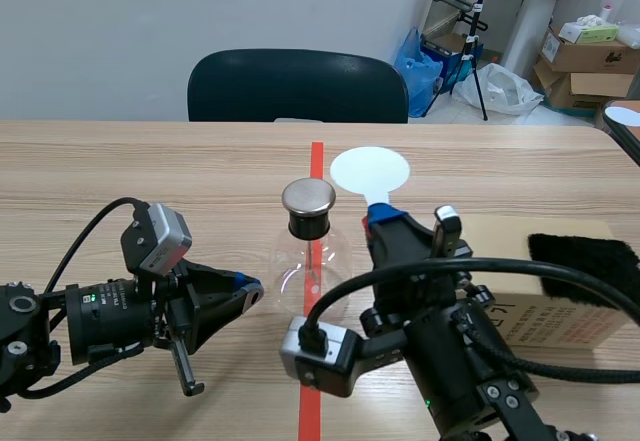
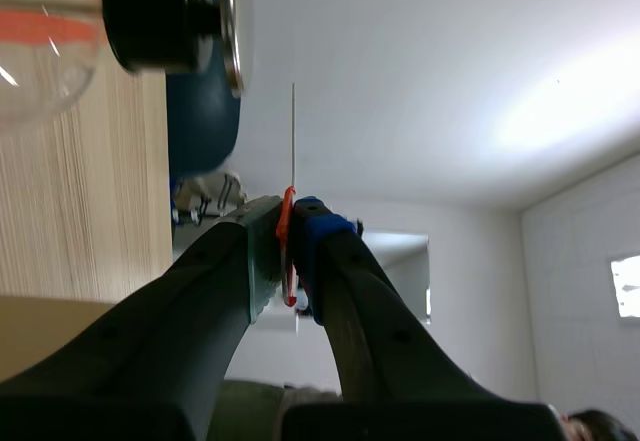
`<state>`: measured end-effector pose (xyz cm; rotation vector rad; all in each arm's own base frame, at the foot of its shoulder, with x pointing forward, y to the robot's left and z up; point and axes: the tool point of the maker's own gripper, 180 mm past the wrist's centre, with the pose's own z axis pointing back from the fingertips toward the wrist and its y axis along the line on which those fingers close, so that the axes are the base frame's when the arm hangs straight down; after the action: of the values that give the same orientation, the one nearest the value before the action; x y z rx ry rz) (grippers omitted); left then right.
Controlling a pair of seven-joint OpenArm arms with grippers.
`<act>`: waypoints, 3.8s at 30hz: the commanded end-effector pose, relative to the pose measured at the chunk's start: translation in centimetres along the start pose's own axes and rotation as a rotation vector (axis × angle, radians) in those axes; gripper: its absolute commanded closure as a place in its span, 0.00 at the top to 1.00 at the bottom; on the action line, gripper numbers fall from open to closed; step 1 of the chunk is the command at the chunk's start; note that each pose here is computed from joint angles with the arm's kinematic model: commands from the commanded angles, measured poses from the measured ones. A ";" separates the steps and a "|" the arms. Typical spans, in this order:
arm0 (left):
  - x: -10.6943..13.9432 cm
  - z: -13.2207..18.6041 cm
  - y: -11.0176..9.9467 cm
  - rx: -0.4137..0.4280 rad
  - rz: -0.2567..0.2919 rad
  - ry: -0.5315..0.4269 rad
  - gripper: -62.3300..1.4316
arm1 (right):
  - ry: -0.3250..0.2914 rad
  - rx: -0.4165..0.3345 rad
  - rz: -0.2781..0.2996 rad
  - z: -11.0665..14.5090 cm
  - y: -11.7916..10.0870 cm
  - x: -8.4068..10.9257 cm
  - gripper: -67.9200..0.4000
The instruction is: Do the electroscope experiment
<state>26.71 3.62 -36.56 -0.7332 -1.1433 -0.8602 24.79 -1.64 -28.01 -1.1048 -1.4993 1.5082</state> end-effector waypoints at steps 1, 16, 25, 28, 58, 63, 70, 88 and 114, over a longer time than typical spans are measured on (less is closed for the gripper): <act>1.5 -0.2 0.4 0.005 -0.012 -0.049 0.07 | 0.038 -0.037 0.007 -0.3 -1.0 -1.1 0.02; 1.5 -0.2 0.4 0.005 -0.012 -0.049 0.07 | 0.323 -0.037 0.001 0.6 -1.0 -6.1 0.02; 1.5 -0.2 0.4 0.005 -0.012 -0.049 0.07 | 0.350 -0.037 0.001 0.8 -1.0 -6.6 0.02; 1.5 -0.2 0.4 0.005 -0.012 -0.049 0.07 | 0.349 -0.037 0.001 0.8 -1.0 -6.6 0.02; 1.5 -0.2 0.4 0.005 -0.012 -0.048 0.07 | -0.231 -0.035 0.011 0.1 -0.9 3.7 0.02; 1.5 -0.2 0.4 0.005 -0.012 -0.048 0.07 | -0.277 -0.035 0.012 0.4 -0.9 4.5 0.02; 1.5 -0.2 0.4 0.005 -0.012 -0.048 0.07 | -0.277 -0.035 0.012 0.3 -0.9 4.5 0.02; 1.6 -0.2 0.4 0.005 -0.012 -0.052 0.07 | -0.276 -0.034 0.012 0.3 -0.9 4.5 0.02; 3.1 -0.1 0.3 0.004 -0.012 -0.137 0.07 | -0.245 -0.034 0.012 0.2 -0.9 3.9 0.02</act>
<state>26.97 3.36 -34.96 -0.7788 -1.2239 -0.8332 22.47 2.51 -28.42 -0.9311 -1.6750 1.7073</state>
